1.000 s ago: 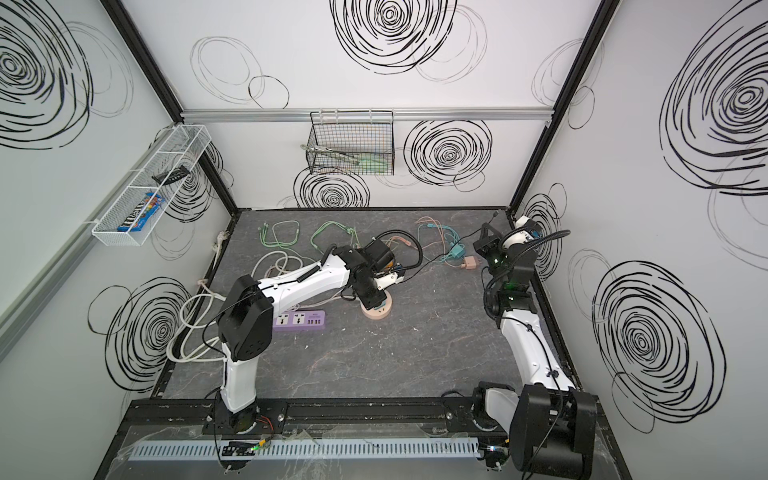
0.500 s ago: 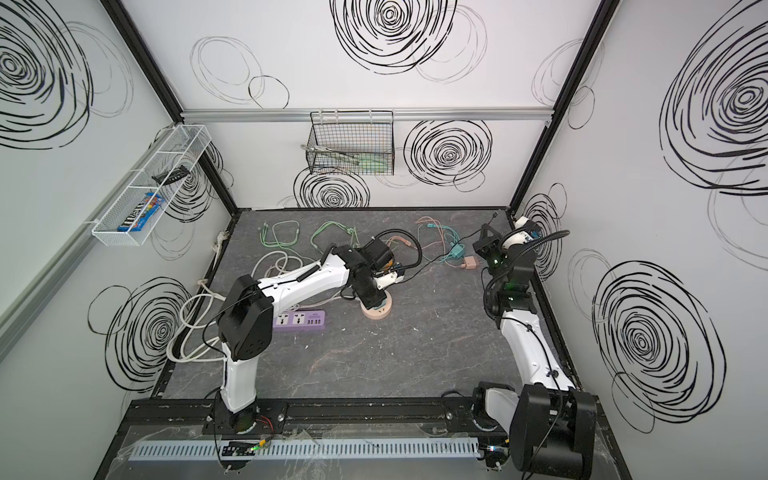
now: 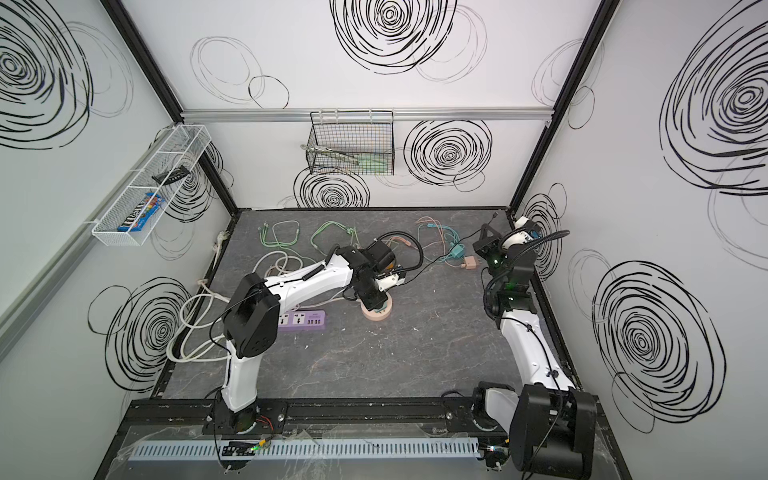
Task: Insert the plug
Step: 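Lower the charger prongs into the socket beside the first charger, left gripper, then open the left gripper and raise it off the plugged charger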
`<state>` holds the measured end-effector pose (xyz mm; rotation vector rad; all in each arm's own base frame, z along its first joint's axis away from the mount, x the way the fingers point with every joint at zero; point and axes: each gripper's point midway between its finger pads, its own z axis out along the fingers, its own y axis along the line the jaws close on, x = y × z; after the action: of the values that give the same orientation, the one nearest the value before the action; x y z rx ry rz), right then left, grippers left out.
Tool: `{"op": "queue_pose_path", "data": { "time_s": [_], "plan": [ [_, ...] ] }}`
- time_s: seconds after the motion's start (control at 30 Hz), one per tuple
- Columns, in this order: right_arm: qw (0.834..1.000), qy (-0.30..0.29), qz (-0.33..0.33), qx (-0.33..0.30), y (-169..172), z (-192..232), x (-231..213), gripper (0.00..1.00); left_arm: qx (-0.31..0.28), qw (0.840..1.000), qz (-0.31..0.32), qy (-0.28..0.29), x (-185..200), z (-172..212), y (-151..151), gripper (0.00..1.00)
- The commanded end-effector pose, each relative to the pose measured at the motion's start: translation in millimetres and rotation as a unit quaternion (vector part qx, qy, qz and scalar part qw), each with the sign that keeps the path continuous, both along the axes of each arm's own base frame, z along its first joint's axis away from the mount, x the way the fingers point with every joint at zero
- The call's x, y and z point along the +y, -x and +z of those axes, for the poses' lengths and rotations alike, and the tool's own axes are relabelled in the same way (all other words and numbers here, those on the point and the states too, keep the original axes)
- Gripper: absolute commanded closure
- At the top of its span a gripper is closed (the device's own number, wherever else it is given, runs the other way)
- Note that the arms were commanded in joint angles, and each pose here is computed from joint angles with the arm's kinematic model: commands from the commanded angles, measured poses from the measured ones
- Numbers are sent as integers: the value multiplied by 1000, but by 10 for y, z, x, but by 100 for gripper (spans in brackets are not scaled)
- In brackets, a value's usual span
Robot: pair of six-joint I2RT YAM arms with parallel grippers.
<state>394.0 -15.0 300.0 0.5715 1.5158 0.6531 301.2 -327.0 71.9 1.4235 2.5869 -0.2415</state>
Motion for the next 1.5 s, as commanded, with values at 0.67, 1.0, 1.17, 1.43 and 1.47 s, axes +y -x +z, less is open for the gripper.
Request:
{"op": "queue_pose_path", "data": {
  "time_s": [0.67, 1.0, 1.17, 1.43, 1.47],
  "plan": [
    [1000, 7, 5, -1, -1, 14, 8, 99, 41, 994, -13, -103, 677, -915, 238, 100],
    [1000, 1, 27, 3, -26, -23, 96, 99, -6, 989, -23, -147, 908, -796, -379, 100],
    [999, 1, 32, 8, -48, -56, 127, 99, -15, 989, -26, -143, 897, -743, -558, 98],
    [999, 0, 39, 14, -95, -89, 172, 99, -19, 998, -6, -61, 634, -382, -649, 60],
    [999, 1, 39, 14, -93, -88, 175, 99, -25, 999, -4, -43, 587, -281, -652, 51]
  ]
}}
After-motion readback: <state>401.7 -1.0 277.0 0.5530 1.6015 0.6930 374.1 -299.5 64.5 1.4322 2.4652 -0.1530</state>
